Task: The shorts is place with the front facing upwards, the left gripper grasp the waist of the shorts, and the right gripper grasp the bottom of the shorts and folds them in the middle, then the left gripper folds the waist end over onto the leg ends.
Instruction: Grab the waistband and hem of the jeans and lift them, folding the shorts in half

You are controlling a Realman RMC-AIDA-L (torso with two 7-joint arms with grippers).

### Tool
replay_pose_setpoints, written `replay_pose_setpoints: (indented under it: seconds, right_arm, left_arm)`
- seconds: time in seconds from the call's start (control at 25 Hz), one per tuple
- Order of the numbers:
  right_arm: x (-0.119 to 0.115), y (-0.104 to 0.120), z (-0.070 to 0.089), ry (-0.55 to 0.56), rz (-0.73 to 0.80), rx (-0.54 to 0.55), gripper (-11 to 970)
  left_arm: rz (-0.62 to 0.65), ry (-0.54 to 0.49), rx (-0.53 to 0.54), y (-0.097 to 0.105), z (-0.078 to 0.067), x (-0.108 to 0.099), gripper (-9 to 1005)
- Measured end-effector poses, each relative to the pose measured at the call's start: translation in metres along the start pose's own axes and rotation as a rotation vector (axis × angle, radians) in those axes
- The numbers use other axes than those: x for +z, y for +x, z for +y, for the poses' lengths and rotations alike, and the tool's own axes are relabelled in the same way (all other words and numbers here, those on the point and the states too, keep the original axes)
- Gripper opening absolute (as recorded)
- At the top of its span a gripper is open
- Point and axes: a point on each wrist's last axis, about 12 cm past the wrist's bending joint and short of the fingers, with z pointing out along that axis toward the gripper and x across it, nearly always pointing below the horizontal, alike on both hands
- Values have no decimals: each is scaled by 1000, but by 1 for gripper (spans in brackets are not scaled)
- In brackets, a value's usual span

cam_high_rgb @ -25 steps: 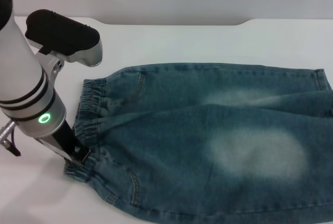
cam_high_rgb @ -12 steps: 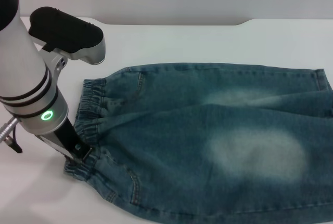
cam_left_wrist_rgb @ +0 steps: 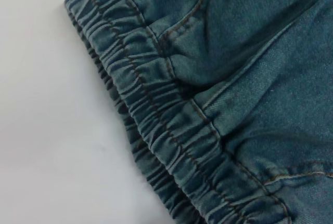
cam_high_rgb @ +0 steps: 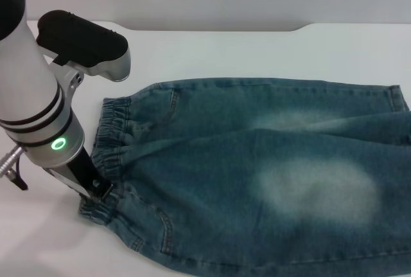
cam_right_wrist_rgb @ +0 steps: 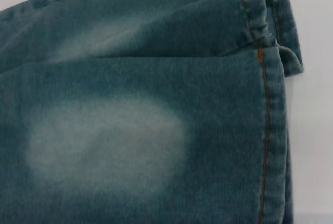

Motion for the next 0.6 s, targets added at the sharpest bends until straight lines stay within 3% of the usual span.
replay_pose_setpoints:
  seconds: [0.6]
  right_arm:
    - [7, 3, -2, 2, 20, 22, 795]
  left_arm:
    - [-3, 1, 9, -1, -1, 0, 44]
